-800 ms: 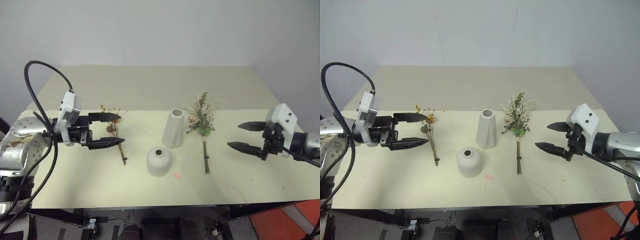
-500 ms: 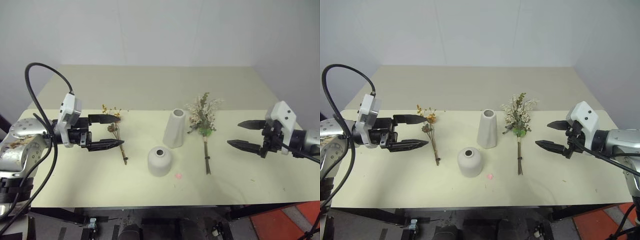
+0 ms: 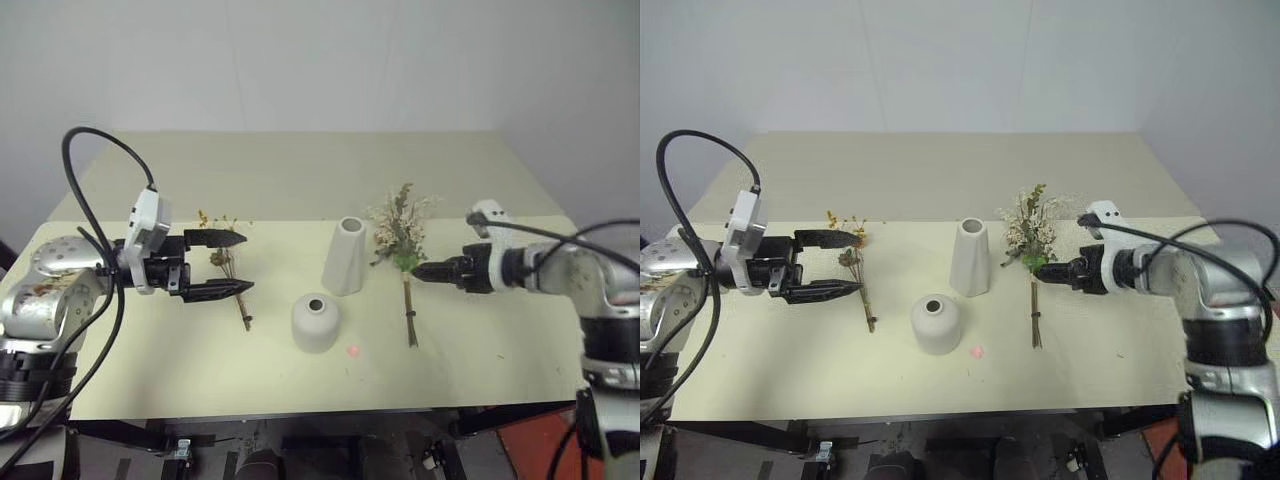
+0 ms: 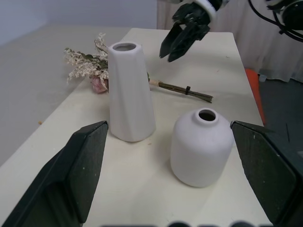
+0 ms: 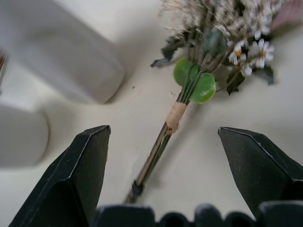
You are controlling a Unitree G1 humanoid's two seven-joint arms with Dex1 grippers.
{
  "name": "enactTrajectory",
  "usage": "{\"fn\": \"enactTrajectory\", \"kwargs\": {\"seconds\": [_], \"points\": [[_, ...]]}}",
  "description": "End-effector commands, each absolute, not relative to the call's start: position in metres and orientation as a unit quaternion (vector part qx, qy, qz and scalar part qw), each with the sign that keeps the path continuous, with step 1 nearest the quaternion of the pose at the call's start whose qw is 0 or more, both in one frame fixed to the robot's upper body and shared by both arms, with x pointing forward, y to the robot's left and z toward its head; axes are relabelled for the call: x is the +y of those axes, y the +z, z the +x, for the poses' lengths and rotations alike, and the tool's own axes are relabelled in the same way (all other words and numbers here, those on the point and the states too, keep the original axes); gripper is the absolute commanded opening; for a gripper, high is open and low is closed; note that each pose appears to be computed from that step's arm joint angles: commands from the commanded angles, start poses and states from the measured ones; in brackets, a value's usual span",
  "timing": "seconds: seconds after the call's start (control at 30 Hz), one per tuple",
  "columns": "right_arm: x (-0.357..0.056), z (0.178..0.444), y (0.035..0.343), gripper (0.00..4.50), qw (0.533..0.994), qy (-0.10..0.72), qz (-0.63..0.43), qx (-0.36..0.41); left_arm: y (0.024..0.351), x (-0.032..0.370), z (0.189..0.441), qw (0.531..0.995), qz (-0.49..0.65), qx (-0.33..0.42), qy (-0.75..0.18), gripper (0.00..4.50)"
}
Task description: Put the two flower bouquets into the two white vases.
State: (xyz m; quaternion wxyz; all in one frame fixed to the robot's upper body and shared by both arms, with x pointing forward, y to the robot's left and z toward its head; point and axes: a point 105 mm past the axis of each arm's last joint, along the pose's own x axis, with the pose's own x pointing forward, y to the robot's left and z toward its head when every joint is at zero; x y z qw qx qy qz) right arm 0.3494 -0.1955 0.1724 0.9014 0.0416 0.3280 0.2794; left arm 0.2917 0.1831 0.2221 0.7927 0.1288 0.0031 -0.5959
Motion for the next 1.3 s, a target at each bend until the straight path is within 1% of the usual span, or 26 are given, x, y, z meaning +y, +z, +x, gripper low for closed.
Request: {"fn": "enactTrajectory", "kwargs": {"seconds": [0.03, 0.23, 0.37, 0.43, 0.5, 0.7, 0.8, 0.83, 0.97, 1.07, 1.13, 1.17, 1.2, 1.23, 1.3], "points": [[-0.197, 0.358, 0.175, 4.28, 0.900, 0.259, 0.087, 0.338, 0.233, 0.183, 0.286, 0.791, 0.145, -0.021, -0.594, 4.50], [-0.187, 0.371, 0.154, 4.28, 0.884, 0.242, 0.108, 0.385, 0.233, 0.186, 0.284, 0.796, 0.147, -0.021, -0.587, 4.50], [-0.183, 0.377, 0.149, 4.28, 0.878, 0.248, 0.139, 0.386, 0.233, 0.186, 0.282, 0.798, 0.147, -0.022, -0.584, 4.50], [-0.179, 0.379, 0.150, 3.92, 0.871, 0.262, 0.166, 0.382, 0.234, 0.187, 0.281, 0.800, 0.148, -0.023, -0.581, 4.50], [-0.175, 0.379, 0.151, 3.42, 0.863, 0.277, 0.183, 0.382, 0.235, 0.188, 0.279, 0.801, 0.149, -0.023, -0.580, 4.50], [-0.174, 0.384, 0.150, 1.23, 0.857, 0.280, 0.226, 0.370, 0.235, 0.189, 0.279, 0.803, 0.152, -0.021, -0.576, 4.50], [-0.176, 0.387, 0.150, 0.21, 0.856, 0.275, 0.246, 0.363, 0.235, 0.188, 0.280, 0.803, 0.152, -0.021, -0.576, 4.50], [-0.176, 0.387, 0.150, 0.13, 0.856, 0.275, 0.248, 0.361, 0.236, 0.188, 0.280, 0.803, 0.152, -0.022, -0.576, 4.50], [-0.195, 0.391, 0.157, 0.13, 0.876, 0.240, 0.261, 0.327, 0.236, 0.189, 0.280, 0.803, 0.154, -0.020, -0.576, 4.50], [-0.211, 0.393, 0.179, 0.13, 0.920, 0.217, 0.224, 0.239, 0.235, 0.188, 0.280, 0.802, 0.153, -0.018, -0.578, 4.50], [-0.217, 0.390, 0.207, 0.13, 0.960, 0.203, 0.143, 0.131, 0.235, 0.188, 0.281, 0.800, 0.152, -0.018, -0.580, 4.50], [-0.215, 0.387, 0.224, 0.13, 0.973, 0.198, 0.097, 0.072, 0.235, 0.188, 0.281, 0.800, 0.150, -0.017, -0.581, 4.50], [-0.210, 0.383, 0.240, 0.13, 0.979, 0.197, 0.057, 0.016, 0.235, 0.188, 0.282, 0.798, 0.149, -0.018, -0.584, 4.50], [-0.204, 0.380, 0.252, 0.13, 0.979, 0.200, 0.034, -0.022, 0.235, 0.187, 0.283, 0.796, 0.149, -0.018, -0.586, 4.50], [-0.191, 0.374, 0.269, 0.13, 0.974, 0.215, 0.008, -0.069, 0.236, 0.185, 0.285, 0.794, 0.146, -0.020, -0.590, 4.50]]}}
